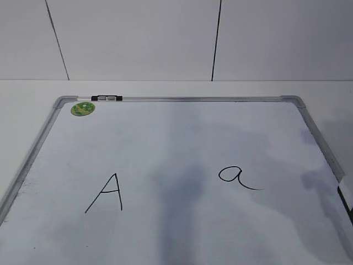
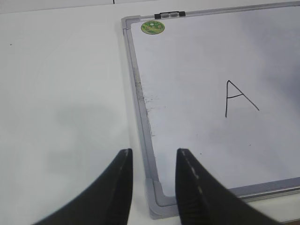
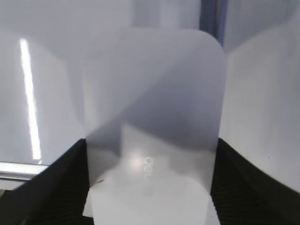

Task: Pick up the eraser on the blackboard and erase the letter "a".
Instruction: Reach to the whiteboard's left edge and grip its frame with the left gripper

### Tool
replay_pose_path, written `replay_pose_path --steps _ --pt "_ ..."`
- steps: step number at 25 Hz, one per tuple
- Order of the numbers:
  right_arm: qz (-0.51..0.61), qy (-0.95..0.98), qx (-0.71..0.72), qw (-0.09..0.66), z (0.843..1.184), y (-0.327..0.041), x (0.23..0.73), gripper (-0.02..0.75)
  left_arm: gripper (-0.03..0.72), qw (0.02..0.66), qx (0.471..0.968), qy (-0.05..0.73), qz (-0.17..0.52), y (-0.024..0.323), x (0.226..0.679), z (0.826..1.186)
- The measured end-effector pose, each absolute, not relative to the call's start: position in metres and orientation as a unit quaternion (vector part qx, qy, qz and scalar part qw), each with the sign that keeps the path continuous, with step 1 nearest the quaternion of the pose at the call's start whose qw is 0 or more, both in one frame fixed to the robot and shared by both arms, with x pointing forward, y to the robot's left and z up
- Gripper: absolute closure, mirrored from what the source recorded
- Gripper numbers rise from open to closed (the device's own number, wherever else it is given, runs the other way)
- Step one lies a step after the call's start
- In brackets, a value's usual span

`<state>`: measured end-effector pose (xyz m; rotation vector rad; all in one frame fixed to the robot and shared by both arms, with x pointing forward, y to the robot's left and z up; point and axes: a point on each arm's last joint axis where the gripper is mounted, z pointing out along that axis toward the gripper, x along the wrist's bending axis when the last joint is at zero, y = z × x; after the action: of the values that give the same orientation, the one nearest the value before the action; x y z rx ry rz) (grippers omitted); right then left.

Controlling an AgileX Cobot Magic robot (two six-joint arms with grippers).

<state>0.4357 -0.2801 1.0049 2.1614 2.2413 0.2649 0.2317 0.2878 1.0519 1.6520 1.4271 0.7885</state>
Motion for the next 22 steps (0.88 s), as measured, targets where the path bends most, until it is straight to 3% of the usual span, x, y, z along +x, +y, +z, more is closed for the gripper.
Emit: replay_pose_path --steps 8,22 --pt "0.099 0.716 0.69 -0.011 1.036 -0.276 0.43 0.167 0.454 0.399 0.653 0.564 0.312 0.288 0.232 1.052" --pt "0.108 0.714 0.691 -0.023 1.043 -0.273 0.431 0.167 0.454 0.401 0.653 0.564 0.309 0.287 0.232 1.052"
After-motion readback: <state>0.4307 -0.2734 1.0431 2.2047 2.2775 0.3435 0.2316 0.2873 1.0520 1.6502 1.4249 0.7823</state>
